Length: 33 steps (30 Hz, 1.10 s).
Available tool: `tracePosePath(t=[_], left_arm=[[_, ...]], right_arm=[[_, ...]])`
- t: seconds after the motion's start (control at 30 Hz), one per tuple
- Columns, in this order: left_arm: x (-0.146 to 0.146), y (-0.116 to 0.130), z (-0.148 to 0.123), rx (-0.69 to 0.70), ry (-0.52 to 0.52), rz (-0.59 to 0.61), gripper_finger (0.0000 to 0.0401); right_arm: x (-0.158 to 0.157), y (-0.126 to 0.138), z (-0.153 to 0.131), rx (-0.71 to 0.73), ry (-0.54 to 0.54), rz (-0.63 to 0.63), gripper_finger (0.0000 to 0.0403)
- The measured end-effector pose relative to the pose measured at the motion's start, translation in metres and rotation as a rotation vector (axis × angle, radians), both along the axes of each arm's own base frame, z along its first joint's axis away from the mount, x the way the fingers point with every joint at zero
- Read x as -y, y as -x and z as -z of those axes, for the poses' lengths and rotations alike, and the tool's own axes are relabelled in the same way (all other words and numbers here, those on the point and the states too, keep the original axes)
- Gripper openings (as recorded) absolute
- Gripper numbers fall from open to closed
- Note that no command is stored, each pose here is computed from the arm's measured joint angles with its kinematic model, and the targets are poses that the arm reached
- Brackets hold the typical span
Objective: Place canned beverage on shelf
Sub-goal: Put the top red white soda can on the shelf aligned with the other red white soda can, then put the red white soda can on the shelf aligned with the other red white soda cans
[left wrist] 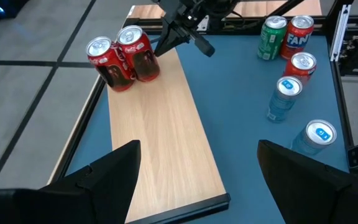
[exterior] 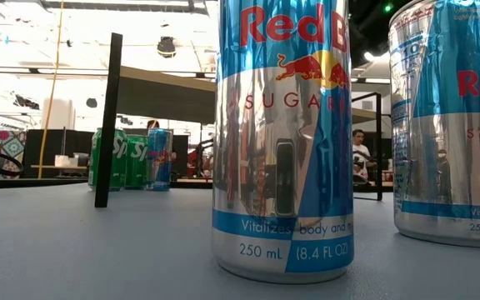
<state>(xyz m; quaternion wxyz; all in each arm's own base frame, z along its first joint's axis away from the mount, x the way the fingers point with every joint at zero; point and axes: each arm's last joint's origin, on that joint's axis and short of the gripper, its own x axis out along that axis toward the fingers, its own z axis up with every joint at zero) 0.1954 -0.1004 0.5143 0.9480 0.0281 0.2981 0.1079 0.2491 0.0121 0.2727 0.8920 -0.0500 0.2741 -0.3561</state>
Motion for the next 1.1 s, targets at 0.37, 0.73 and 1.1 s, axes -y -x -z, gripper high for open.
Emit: tracePosePath(t=[0.37, 0.73, 1.1], left_arm=[[0.0, 0.0, 0.0, -0.005, -0.001, -0.001, 0.0309], [0.0, 0.0, 0.001, -0.014, 0.005, 0.016, 0.0309], [0.011, -0.016, 0.011, -0.07, -0.026, 0.044, 0.0309]], right_arm=[[-0.032, 0.012, -0.029, 0.08, -0.056, -0.204, 0.0], [-0.097, 0.053, -0.074, 0.113, -0.447, -0.714, 0.0064], [-0.144, 0.06, -0.04, -0.057, -0.714, -0.617, 0.0281]])
